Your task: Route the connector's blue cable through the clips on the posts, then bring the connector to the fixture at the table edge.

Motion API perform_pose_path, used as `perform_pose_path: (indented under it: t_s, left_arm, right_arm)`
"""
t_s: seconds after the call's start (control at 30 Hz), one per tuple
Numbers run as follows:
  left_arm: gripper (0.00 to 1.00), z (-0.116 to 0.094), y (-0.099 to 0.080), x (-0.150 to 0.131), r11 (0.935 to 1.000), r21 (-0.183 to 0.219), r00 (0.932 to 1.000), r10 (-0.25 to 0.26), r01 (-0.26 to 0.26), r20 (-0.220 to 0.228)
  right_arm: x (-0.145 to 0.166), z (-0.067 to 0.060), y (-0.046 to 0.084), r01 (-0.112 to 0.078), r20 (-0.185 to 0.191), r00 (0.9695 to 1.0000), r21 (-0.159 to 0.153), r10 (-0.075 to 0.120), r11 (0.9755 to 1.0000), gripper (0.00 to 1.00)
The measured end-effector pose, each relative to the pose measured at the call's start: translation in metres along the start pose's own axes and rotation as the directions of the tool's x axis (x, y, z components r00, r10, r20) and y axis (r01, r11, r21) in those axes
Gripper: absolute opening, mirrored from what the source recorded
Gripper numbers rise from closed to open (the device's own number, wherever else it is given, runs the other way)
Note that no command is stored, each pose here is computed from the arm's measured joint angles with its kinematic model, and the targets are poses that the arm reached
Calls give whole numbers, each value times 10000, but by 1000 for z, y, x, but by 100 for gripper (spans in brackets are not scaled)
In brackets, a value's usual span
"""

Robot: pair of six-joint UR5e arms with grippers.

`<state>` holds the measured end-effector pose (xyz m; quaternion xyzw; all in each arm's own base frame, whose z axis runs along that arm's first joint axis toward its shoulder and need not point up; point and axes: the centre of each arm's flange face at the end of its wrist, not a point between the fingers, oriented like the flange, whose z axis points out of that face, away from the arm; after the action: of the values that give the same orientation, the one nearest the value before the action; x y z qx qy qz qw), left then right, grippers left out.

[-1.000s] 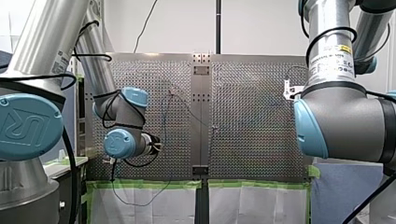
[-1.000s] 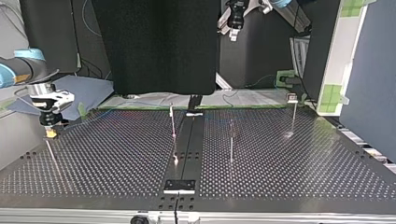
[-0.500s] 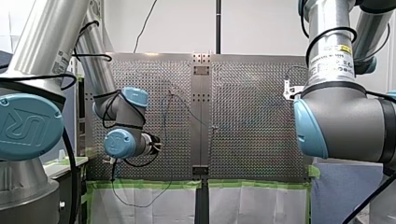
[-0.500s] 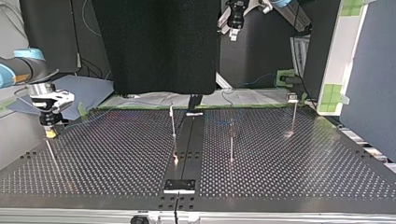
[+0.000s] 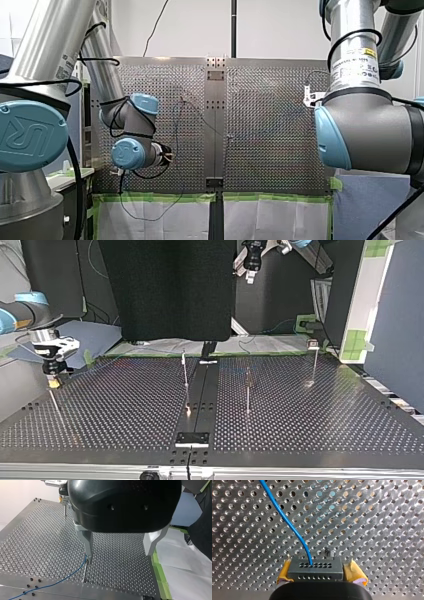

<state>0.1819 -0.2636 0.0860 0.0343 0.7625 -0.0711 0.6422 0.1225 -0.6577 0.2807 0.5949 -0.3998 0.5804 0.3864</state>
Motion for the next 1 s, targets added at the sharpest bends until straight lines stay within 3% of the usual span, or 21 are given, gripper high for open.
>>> perform_pose_path:
  t_s: [1.0]
  left_arm:
    - [100,3,-1,-2,9999,-27,9998,158,-158,113]
  right_arm:
    - [0,0,0,-1,0,10000,-1,1,10000,90]
